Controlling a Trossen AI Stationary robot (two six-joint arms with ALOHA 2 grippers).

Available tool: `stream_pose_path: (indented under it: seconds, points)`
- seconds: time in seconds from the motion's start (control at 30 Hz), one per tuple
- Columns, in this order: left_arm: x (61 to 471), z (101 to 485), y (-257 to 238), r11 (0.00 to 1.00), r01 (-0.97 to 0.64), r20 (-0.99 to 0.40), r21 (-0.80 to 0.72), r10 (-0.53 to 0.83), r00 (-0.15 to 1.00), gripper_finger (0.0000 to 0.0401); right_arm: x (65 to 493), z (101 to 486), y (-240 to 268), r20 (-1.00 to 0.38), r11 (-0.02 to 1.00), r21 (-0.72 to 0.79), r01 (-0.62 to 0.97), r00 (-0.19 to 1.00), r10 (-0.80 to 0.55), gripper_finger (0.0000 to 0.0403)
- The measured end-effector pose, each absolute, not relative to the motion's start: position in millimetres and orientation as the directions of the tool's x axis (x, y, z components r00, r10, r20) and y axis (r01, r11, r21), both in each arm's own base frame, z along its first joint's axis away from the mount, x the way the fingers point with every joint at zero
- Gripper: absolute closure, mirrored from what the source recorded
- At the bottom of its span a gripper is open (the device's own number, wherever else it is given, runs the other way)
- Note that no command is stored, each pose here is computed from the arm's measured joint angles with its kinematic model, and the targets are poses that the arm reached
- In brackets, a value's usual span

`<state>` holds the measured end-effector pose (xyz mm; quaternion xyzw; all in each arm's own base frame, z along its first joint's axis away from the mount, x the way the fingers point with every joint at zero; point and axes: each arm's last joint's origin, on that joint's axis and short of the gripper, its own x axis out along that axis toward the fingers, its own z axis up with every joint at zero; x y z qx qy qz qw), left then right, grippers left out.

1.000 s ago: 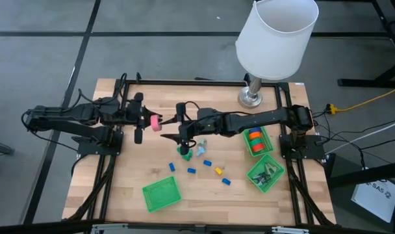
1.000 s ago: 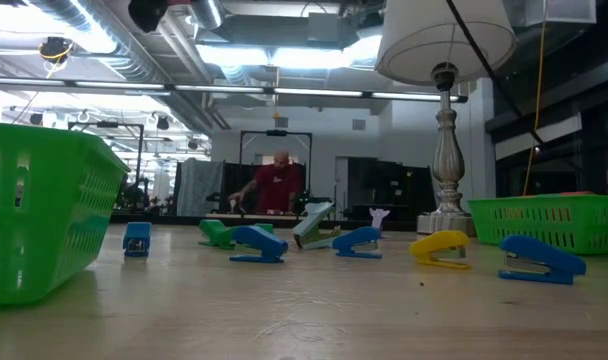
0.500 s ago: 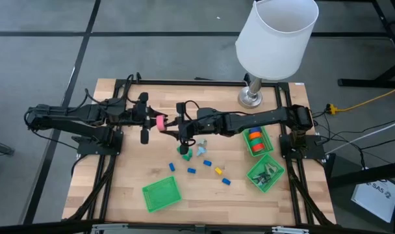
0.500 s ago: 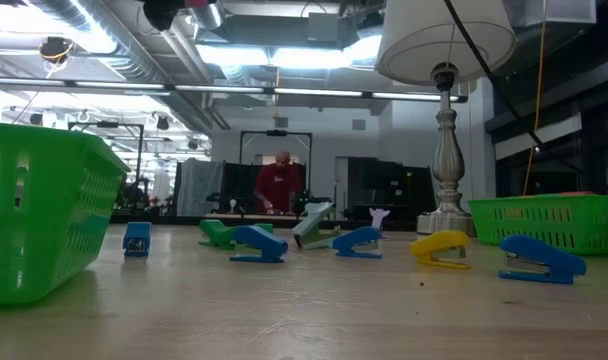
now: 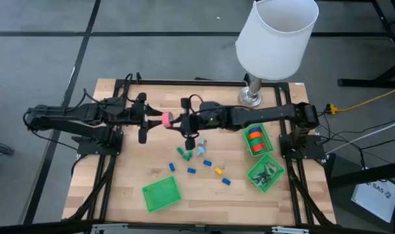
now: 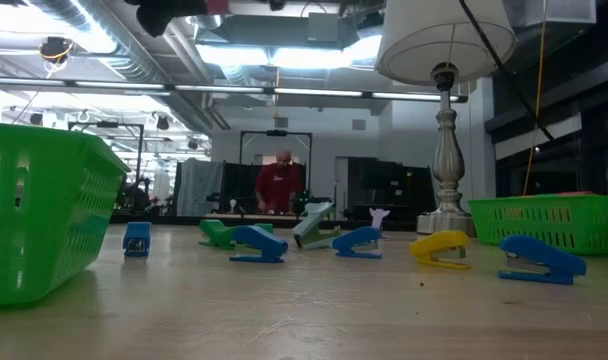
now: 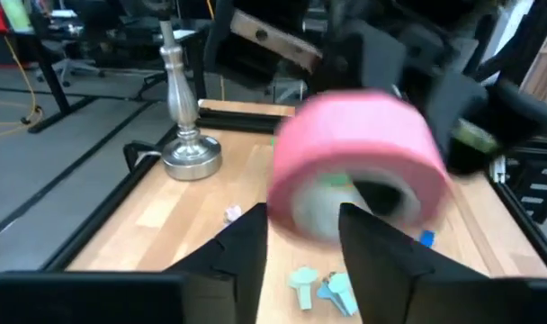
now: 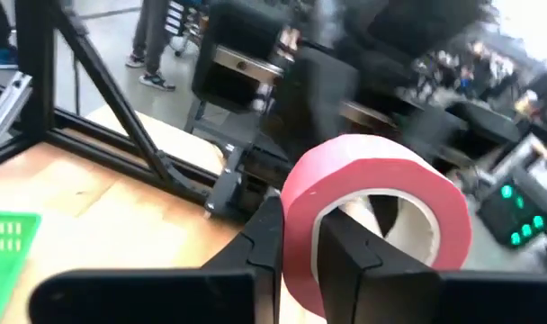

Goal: Pick and place Stapler, Stapler remover, tape
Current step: Put the pink tape into the top right green bin

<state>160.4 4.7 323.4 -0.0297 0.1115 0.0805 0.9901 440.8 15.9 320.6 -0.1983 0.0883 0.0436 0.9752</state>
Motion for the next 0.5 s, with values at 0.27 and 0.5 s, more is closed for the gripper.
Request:
stream_pose_path:
  seconds: [0.27,0.5]
  points:
    - [134,333,5,0.985,-0.164,-0.168,-0.057,0.153,0.974,0.0236,400,341,-4,-0.405,0.979,-0.183,-0.094,0.914,0.012,0.036]
    - [126,335,5,0.984,-0.166,-0.148,-0.07,0.154,0.977,0.024,360,344,-17,-0.639,1.0,-0.016,0.006,0.769,-0.015,0.036]
